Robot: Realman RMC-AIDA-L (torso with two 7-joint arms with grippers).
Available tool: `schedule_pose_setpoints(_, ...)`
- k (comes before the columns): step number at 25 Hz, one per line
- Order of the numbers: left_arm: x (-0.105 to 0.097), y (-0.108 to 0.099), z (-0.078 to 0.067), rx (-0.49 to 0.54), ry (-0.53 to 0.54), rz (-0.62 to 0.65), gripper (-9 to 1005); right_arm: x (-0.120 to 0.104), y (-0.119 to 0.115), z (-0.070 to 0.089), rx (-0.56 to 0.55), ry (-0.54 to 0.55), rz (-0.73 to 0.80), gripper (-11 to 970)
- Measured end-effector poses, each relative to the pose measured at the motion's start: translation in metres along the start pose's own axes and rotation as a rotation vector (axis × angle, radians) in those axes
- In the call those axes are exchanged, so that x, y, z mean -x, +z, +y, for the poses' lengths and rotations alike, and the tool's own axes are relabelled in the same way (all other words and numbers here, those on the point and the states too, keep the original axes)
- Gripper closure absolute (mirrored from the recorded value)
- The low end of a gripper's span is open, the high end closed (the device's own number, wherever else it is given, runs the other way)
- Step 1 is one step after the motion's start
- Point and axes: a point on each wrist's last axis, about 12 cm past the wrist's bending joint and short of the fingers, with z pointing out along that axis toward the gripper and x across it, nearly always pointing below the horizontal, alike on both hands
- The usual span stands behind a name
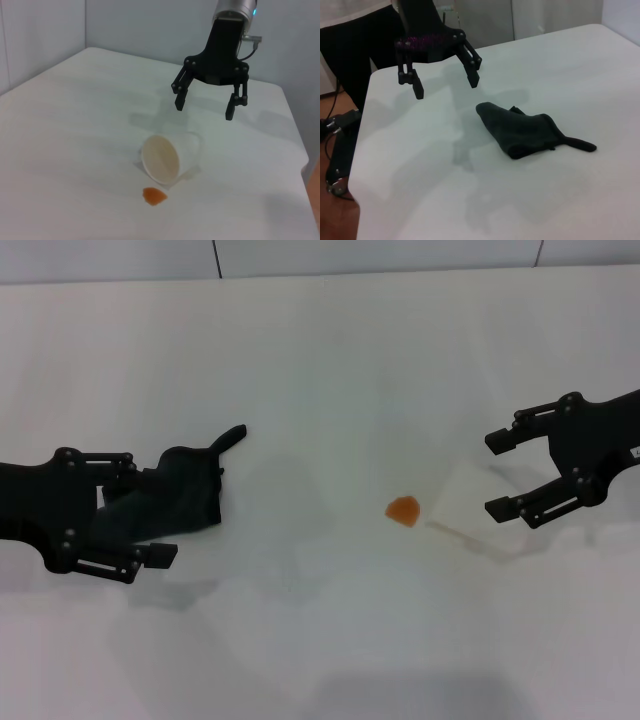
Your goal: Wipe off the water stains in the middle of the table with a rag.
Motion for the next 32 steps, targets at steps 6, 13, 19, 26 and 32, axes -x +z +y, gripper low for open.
schedule_pose_setpoints(6, 0.0, -0.001, 0.0, 0.003, -0.003, -0.002, 121, -0.002, -0.003, -0.001, -0.005, 0.031, 0.017, 106)
schedule_pose_setpoints(13, 0.0, 0.0, 0.0, 0.005, -0.004, -0.003, 121, -0.007, -0.005, -0.002, -0.026, 0.059, 0.034, 111)
schedule_pose_setpoints(19, 0.0, 0.0, 0.0, 0.006, -0.004, -0.002, 121, -0.012, -0.005, -0.002, -0.034, 0.07, 0.053, 116)
schedule_pose_setpoints(26, 0.0, 0.001, 0.001, 0.007, -0.005, -0.003, 120, -0.013, -0.006, -0.002, -0.036, 0.072, 0.059, 121)
schedule_pose_setpoints(32, 0.0, 0.001, 0.001, 0.009, -0.005, -0.004, 120, -0.013, -0.005, -0.002, -0.033, 0.072, 0.061, 125)
